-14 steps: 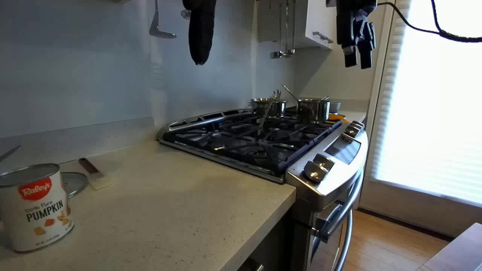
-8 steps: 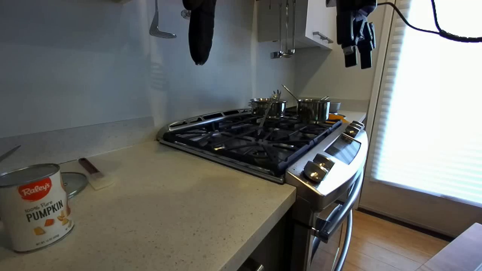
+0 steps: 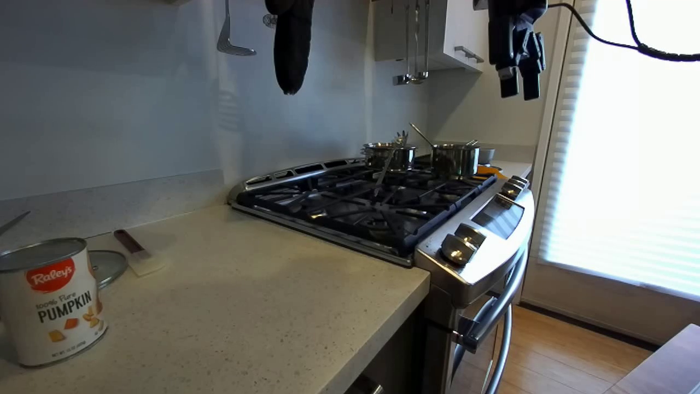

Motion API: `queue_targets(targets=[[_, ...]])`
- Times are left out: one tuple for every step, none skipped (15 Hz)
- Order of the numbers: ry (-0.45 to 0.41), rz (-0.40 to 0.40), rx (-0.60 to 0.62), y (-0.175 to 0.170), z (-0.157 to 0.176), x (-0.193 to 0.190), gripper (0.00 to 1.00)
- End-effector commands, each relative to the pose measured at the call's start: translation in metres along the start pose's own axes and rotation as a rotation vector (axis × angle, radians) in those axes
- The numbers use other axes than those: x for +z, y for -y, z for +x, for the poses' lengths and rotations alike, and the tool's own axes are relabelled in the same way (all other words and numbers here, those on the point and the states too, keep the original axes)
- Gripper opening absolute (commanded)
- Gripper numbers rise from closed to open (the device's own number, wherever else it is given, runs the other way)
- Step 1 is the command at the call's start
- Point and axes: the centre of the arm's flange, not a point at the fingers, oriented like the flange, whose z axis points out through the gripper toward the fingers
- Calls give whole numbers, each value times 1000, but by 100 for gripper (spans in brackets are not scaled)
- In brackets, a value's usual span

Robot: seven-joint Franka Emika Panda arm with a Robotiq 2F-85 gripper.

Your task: Move the canned pumpkin to the back right side of the counter

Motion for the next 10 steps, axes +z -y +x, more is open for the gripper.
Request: queue_targets(targets=[[-1, -72, -94, 43, 21, -6, 100], [11, -100, -142, 68, 28, -3, 100], [20, -123, -161, 90, 33, -1, 100], [27, -155, -212, 122, 36, 5, 100], [25, -177, -249, 145, 38, 7, 100], [8, -217, -296, 177, 39, 11, 100], [-7, -267, -344, 200, 43, 13, 100], [-35, -311, -382, 222, 46, 14, 100], [-66, -351, -427, 244, 47, 11, 100], [-101, -356, -499, 266, 50, 9, 100]])
